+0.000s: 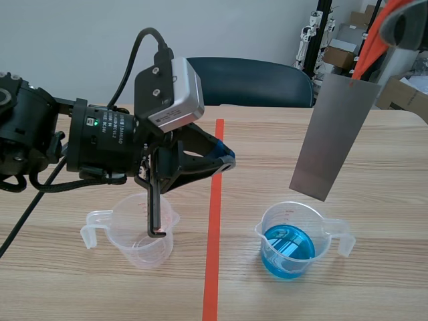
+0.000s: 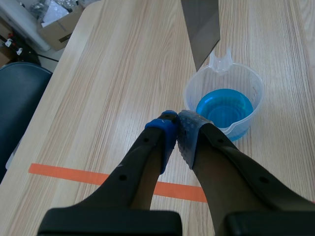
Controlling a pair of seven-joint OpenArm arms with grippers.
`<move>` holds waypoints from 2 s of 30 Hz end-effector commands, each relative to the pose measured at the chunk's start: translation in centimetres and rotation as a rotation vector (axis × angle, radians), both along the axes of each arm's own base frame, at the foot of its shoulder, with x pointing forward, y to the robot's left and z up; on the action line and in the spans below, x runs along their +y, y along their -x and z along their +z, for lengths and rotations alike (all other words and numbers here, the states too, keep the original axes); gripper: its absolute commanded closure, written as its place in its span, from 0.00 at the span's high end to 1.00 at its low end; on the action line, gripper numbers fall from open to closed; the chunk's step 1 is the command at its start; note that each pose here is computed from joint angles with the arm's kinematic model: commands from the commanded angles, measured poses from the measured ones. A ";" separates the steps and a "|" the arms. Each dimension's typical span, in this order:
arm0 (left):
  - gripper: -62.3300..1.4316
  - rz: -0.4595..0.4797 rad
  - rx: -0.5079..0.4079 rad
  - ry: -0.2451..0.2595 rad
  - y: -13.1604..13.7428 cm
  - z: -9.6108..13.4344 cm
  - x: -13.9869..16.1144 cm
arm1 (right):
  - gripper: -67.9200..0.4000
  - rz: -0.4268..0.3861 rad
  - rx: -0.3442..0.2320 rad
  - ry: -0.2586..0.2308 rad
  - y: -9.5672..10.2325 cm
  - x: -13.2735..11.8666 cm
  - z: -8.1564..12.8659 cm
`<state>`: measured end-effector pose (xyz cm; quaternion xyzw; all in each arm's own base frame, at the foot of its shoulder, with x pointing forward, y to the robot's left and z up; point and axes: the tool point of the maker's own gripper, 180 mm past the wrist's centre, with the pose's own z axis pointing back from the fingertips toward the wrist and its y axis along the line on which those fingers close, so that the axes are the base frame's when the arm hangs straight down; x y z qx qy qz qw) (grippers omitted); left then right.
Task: Do the redox reaction experiment. move the plate over the left beaker
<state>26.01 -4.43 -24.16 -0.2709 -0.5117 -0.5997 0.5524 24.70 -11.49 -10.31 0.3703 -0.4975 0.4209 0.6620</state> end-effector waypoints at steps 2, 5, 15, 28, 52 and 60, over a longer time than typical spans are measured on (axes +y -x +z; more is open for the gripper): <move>0.09 -0.013 0.001 0.042 0.3 0.9 -0.7 | 0.00 0.017 -0.030 -0.023 -0.1 0.4 1.4; 0.09 -0.012 0.001 0.042 0.3 0.9 -0.7 | 0.00 0.016 -0.030 -0.035 -0.1 0.5 1.4; 0.09 0.007 0.040 0.067 1.2 0.1 1.1 | 0.00 0.015 -0.036 -0.095 0.0 1.0 1.5; 0.09 0.129 0.097 0.099 2.3 -1.1 7.8 | 0.00 0.052 -0.110 -0.104 0.1 1.8 1.5; 0.09 0.480 0.106 0.312 9.1 -5.7 19.6 | 0.00 0.065 -0.198 -0.117 -0.1 4.1 1.4; 0.09 0.573 0.050 0.312 13.4 -9.8 20.4 | 0.00 0.052 -0.205 -0.105 -0.8 5.1 1.5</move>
